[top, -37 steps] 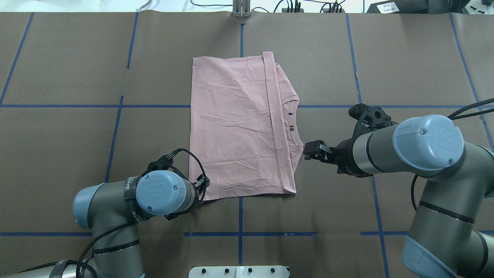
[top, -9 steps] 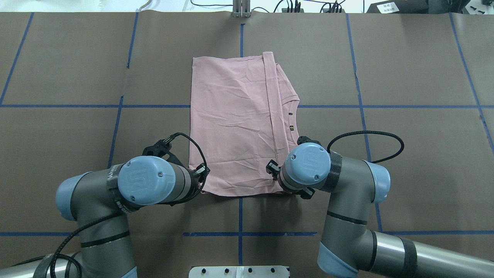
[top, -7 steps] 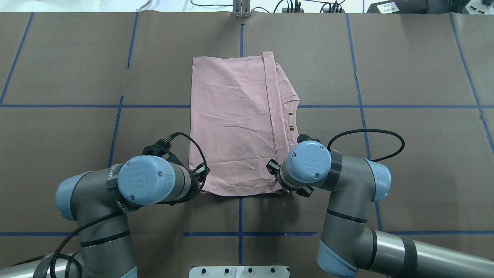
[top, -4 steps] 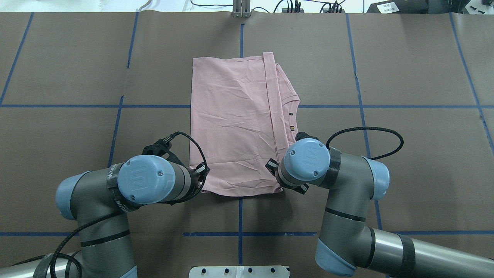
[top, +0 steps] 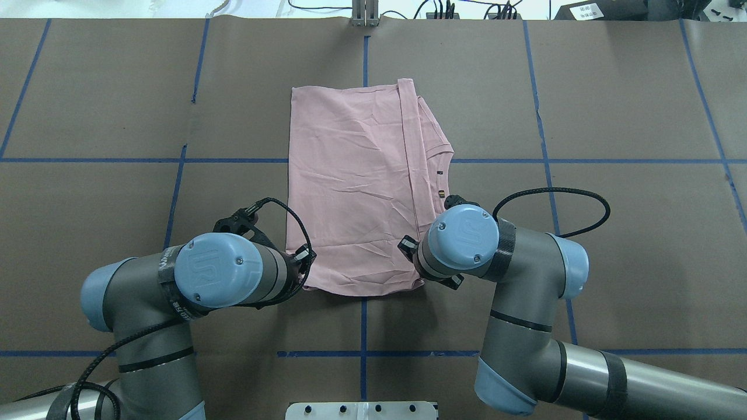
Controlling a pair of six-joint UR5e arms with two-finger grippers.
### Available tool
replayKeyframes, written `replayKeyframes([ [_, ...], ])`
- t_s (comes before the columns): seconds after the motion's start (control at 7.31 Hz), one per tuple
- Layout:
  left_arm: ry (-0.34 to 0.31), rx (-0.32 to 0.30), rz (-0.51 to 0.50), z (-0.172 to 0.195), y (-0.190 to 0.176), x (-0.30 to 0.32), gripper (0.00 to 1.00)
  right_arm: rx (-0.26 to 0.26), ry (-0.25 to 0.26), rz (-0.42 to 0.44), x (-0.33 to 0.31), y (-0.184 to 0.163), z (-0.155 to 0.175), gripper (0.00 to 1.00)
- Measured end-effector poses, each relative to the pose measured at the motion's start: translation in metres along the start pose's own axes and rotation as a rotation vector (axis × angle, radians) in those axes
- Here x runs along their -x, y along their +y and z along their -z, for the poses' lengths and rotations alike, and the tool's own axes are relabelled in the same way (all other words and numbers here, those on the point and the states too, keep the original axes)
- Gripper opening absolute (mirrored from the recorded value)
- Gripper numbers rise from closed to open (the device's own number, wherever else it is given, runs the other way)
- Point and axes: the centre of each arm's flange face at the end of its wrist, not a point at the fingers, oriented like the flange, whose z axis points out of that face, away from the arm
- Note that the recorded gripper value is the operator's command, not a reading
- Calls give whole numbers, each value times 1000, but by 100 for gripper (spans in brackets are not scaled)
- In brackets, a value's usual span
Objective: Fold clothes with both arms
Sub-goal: 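Pinch the near corners of the shirt with both grippers, then lift the near edge with both grippers and fold it away from the robot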
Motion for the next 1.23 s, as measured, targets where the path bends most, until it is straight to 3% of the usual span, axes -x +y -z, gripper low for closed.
replayKeyframes([
  [0.27,-7,11,-9,22,8,7,0,26,-27,10,-4,6,18,0],
  [0.82,-46,88,-63,52,48,55,0,119,-71,80,-54,51,66,0],
  [1.23,-42,99,-87,63,54,56,0,111,-95,112,-50,48,72,0],
])
